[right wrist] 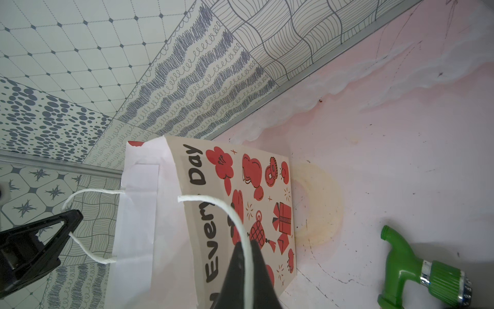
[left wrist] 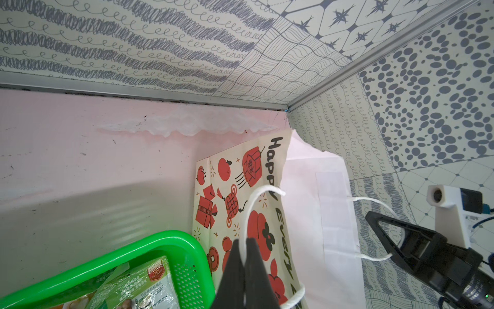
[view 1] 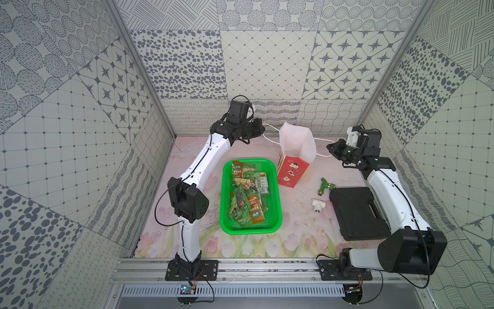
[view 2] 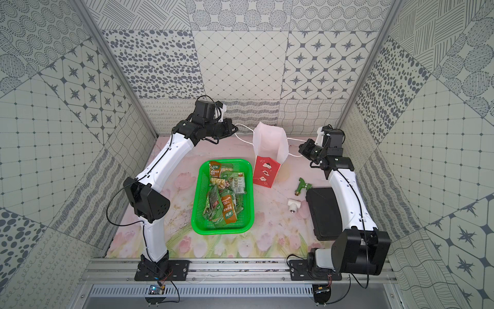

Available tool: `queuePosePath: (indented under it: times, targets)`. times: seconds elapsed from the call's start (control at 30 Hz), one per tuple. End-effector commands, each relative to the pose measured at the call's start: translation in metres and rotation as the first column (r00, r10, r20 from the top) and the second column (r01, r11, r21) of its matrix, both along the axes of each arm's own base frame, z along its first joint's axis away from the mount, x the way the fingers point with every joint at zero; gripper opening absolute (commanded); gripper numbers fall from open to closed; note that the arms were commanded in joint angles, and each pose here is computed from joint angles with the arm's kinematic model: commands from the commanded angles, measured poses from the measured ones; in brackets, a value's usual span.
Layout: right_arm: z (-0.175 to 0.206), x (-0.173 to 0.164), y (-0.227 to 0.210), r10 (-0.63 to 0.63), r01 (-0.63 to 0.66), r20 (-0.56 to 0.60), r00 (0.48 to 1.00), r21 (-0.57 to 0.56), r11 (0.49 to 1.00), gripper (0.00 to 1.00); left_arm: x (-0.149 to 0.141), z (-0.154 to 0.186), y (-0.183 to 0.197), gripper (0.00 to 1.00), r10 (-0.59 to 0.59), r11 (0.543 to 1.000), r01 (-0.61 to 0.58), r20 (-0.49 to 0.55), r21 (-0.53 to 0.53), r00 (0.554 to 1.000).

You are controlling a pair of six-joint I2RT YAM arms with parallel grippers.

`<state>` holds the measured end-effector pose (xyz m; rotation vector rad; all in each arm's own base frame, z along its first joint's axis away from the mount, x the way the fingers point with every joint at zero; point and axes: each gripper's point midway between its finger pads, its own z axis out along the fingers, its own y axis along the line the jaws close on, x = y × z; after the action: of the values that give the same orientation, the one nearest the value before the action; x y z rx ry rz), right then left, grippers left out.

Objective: Place the condiment packets inside the bag
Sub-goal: Place the paper bag at the center of the board.

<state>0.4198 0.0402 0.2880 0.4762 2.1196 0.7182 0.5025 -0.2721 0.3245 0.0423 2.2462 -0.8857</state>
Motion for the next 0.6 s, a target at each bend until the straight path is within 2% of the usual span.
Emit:
queuePosePath:
  times: [0.0, 0.2, 0.4, 0.57]
  targets:
    - [0.014, 0.017, -0.004, -0.013, 0.012, 0.058, 0.998, 0.023, 1.000, 0.00, 0.014, -0.020, 0.006, 0.05, -0.012, 0.999, 0.013, -0.026, 0.032, 1.000]
    - [0.012, 0.023, -0.003, -0.013, 0.011, 0.062, 0.998, 0.042, 0.999, 0.00, 0.018, -0.016, 0.003, 0.27, -0.025, 1.000, 0.025, -0.027, 0.013, 0.999]
    - [0.019, 0.022, 0.000, 0.003, -0.008, 0.089, 0.996, 0.062, 0.998, 0.09, 0.011, -0.003, 0.003, 0.48, -0.037, 0.999, 0.037, -0.021, -0.010, 0.999]
    - [0.026, 0.019, 0.000, 0.004, -0.012, 0.107, 0.994, 0.072, 0.997, 0.17, 0.000, 0.006, 0.008, 0.54, -0.031, 0.999, 0.030, -0.029, -0.014, 0.999]
